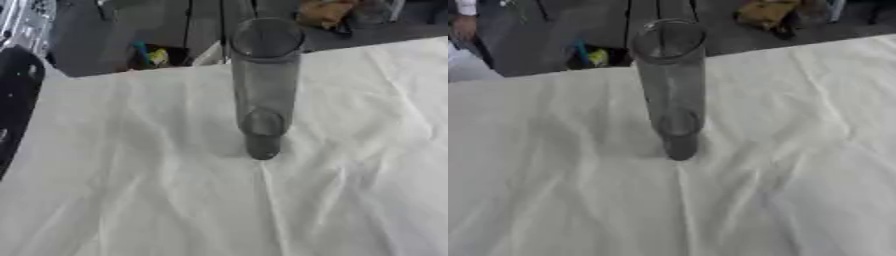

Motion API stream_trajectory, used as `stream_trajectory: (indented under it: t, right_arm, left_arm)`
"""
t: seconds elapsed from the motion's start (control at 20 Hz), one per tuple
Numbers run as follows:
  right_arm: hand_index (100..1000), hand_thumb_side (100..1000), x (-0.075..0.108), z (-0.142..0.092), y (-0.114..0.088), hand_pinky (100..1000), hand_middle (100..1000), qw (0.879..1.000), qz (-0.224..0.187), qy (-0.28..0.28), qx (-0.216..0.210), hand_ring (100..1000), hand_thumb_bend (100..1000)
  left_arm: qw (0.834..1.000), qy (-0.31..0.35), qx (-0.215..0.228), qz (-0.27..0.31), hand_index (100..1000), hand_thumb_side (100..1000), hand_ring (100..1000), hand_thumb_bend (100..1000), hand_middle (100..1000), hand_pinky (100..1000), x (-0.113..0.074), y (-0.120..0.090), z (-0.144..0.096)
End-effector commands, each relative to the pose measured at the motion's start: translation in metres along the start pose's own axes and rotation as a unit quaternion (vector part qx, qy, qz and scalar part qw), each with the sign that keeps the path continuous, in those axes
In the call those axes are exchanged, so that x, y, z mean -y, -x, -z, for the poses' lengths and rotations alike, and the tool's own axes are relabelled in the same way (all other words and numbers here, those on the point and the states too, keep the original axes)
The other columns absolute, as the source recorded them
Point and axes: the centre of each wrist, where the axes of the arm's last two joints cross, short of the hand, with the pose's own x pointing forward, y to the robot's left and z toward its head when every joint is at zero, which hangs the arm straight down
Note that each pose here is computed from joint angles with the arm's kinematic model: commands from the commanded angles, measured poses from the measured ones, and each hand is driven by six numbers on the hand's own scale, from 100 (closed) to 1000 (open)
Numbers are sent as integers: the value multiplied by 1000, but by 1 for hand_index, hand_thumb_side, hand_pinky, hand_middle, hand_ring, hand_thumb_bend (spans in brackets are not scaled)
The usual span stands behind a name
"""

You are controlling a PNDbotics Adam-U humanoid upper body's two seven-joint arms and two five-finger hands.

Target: Arrange flowers into the vase.

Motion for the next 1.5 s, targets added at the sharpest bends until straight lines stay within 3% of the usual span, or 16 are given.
stream_trajectory:
  t: [0.05,0.85,1.5]
  right_arm:
    - [814,869,2,11,-6,524,570,1000,5,-10,22,659,100]
    - [813,853,-7,20,-10,523,570,998,41,-27,29,659,100]
    - [812,840,-11,24,-11,521,569,998,53,-31,30,659,100]
  left_arm:
    - [1000,1,23,-17,100,617,100,100,100,100,7,-12,6]
    - [996,23,15,-90,100,637,100,100,100,100,61,-19,11]
    - [992,53,28,-111,100,635,100,100,100,100,86,-22,11]
